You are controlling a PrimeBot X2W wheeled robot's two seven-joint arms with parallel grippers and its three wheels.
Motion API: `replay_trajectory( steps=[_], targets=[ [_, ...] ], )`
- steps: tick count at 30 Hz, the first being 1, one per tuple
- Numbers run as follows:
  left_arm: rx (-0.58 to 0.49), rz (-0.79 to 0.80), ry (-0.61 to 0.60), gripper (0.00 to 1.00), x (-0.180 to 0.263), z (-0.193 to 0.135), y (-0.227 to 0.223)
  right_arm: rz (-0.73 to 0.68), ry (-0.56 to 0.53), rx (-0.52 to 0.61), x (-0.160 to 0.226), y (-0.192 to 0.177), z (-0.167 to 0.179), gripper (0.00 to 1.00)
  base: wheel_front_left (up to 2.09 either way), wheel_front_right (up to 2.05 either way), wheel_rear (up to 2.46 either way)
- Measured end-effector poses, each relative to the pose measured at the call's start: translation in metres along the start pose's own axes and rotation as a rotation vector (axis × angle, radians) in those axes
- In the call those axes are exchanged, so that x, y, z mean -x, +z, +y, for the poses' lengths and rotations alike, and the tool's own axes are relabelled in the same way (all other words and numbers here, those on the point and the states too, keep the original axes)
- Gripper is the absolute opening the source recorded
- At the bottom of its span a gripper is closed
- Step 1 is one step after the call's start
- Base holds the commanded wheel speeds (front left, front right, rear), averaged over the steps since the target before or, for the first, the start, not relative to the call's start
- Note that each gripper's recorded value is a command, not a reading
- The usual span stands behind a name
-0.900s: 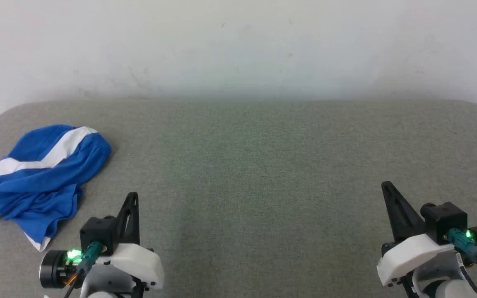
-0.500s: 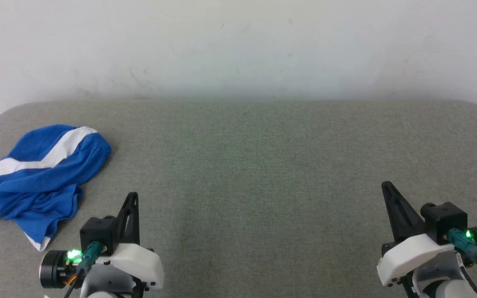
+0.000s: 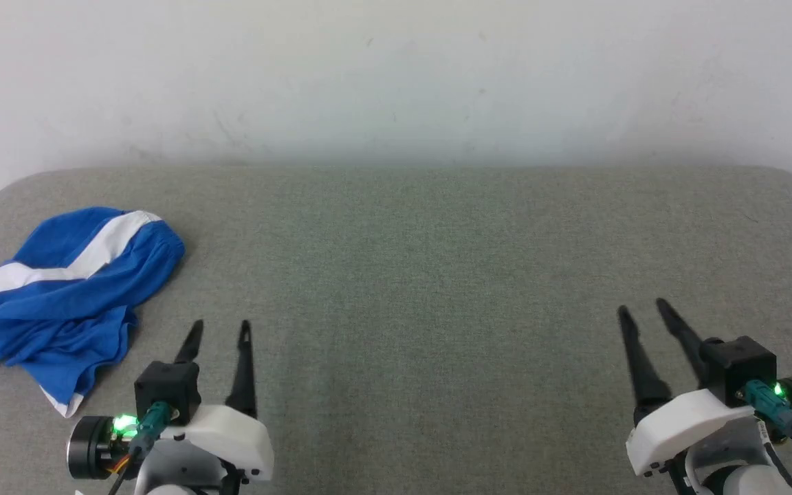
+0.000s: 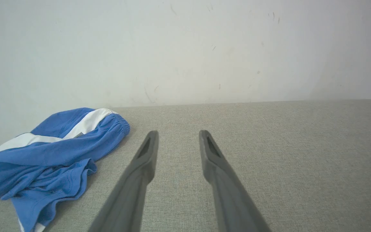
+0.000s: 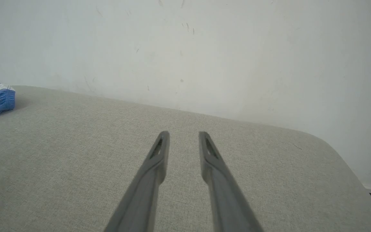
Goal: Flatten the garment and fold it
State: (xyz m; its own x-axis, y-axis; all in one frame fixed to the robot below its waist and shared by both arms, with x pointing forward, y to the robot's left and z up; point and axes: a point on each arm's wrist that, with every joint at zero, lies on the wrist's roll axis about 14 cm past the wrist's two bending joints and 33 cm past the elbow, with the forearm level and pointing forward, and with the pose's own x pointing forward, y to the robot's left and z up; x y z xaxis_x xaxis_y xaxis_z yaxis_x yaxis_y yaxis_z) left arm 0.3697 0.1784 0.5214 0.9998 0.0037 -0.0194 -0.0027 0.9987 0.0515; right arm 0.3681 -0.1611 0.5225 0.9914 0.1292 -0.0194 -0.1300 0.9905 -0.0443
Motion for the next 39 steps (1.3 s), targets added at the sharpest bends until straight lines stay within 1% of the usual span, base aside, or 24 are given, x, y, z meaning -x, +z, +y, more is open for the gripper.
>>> replay_trajectory(
  steps=[21,39],
  targets=[
    [0.000,-0.027,-0.026,1.00,0.001,-0.009,0.002,-0.023,-0.006,-0.030,-0.002,-0.001,-0.002,1.00,0.00,0.00,0.00],
    [0.011,-0.062,0.009,1.00,0.006,0.003,0.006,-0.041,0.046,-0.044,-0.012,-0.001,0.014,1.00,0.00,0.00,0.00]
  ],
)
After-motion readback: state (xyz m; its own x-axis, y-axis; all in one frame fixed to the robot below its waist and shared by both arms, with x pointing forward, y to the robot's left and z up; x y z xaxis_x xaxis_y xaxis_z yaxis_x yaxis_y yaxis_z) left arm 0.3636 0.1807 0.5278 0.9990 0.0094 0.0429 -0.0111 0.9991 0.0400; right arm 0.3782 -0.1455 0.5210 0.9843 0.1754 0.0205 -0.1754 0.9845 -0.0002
